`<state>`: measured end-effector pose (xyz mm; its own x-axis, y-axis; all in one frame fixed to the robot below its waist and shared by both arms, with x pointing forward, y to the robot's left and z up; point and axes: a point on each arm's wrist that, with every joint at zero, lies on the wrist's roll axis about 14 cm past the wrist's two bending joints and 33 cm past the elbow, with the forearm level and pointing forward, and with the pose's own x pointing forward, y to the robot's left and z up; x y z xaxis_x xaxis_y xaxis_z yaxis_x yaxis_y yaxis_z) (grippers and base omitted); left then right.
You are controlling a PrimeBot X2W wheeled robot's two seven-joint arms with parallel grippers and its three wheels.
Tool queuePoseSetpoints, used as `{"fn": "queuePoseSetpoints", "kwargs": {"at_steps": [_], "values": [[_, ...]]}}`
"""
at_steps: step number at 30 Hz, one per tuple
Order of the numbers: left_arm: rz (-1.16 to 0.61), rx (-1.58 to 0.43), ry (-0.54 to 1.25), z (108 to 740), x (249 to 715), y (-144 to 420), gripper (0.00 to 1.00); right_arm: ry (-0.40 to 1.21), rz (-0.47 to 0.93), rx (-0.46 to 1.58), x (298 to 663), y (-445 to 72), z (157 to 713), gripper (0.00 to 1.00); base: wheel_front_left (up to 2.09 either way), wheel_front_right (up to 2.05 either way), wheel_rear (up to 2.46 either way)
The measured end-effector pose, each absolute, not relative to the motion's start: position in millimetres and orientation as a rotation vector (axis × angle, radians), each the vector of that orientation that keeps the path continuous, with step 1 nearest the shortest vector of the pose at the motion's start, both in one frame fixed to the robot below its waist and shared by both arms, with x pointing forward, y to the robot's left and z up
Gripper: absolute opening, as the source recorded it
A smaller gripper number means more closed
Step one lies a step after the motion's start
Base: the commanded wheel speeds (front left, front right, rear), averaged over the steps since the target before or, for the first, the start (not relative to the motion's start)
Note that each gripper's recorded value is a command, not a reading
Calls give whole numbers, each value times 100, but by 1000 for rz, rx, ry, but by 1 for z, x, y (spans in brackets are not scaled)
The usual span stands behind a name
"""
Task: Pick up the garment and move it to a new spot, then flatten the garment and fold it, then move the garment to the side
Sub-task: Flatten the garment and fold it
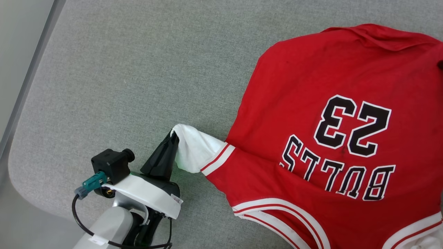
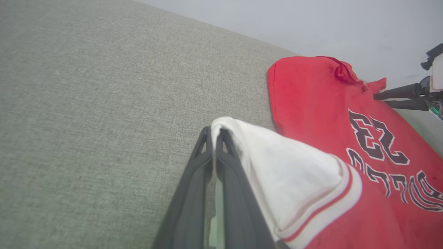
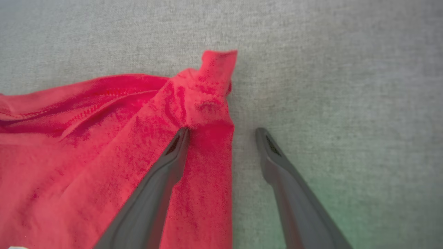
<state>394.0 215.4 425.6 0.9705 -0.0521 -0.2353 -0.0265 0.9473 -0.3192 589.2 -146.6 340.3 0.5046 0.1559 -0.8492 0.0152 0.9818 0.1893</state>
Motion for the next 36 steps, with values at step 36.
{"fn": "queuePoseSetpoints", "kwargs": {"at_steps": [36], "values": [[-39, -297, 278, 452, 337, 203, 0, 1028, -135, 212, 292, -258, 394, 0, 0, 0, 0]]}}
